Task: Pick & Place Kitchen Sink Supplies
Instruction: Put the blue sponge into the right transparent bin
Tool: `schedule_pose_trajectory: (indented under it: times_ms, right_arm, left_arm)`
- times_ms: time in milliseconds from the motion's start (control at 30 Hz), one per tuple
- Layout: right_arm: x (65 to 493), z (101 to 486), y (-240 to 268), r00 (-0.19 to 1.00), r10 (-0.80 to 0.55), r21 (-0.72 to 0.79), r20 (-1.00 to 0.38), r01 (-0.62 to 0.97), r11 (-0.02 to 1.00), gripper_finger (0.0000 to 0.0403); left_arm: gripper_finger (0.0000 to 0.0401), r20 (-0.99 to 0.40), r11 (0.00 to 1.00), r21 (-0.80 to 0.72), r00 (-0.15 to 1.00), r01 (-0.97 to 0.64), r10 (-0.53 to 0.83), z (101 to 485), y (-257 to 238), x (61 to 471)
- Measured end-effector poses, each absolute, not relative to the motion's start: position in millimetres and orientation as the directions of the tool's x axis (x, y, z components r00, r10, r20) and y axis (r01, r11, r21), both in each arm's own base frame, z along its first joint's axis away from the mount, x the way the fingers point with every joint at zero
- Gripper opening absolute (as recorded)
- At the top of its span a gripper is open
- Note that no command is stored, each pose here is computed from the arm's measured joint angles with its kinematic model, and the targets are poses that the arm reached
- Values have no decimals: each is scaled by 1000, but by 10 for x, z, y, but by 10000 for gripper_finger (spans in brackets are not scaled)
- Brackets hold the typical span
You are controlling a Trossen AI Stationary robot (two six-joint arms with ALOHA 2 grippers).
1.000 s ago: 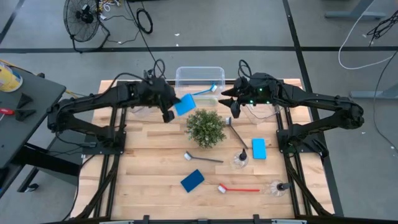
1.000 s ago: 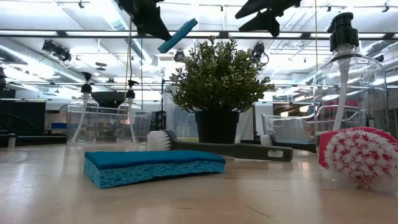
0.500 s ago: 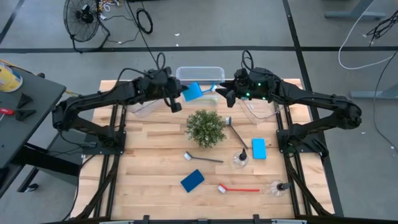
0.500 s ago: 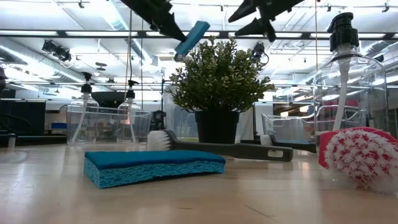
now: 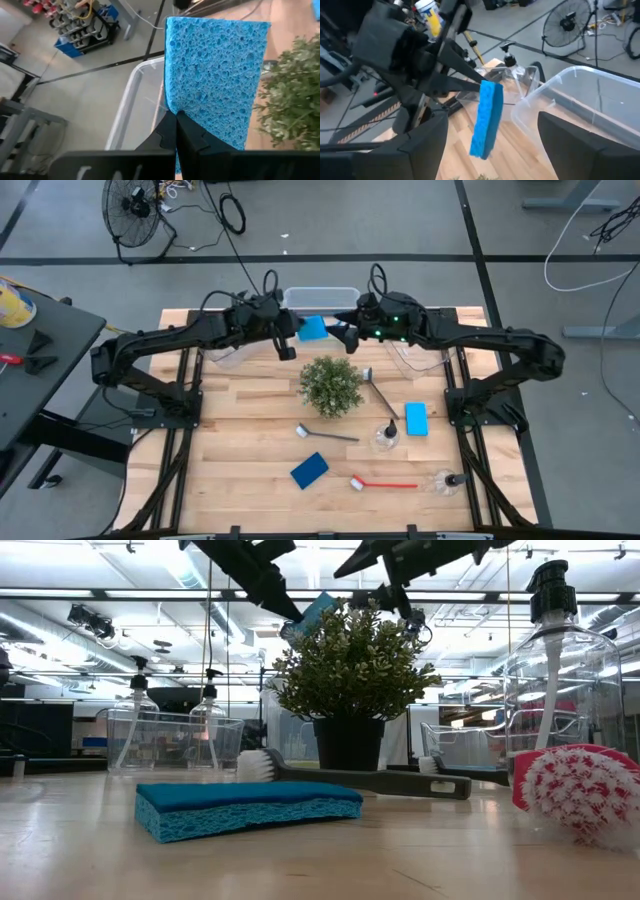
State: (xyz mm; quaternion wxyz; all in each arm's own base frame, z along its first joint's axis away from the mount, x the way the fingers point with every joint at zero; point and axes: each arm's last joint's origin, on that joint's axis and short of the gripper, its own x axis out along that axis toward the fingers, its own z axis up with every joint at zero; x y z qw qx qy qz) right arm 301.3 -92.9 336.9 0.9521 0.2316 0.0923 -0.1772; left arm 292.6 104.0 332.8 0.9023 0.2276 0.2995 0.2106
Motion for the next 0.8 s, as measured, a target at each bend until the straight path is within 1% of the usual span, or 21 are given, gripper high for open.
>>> schedule_pose_trajectory:
  times_ms: [167,233,333,433,667,800]
  right_arm:
    - [3094,3325,-966,914,-330,402,-235,401,823,311]
    - [3112,3301,-981,903,-358,372,-238,425,825,311]
    - [3141,3269,-1004,885,-400,289,-238,458,841,311]
    - [3179,3248,-1022,885,-408,231,-224,454,860,311]
    - [3253,3128,-1047,877,-403,193,-263,457,868,311]
    - [3269,3102,-1060,863,-429,169,-267,480,861,311]
  left_arm:
    - [0,-443,783,582,721,-221,532,3328,1045,2923]
    - [0,-441,772,591,709,-232,551,3329,1050,2920]
    - [0,-431,751,611,689,-253,583,3334,1062,2914]
    - [0,-423,738,620,679,-266,600,3340,1068,2913]
    - [0,-369,710,628,681,-319,632,3391,1078,2931]
    - [0,-339,703,624,693,-341,637,3421,1083,2943]
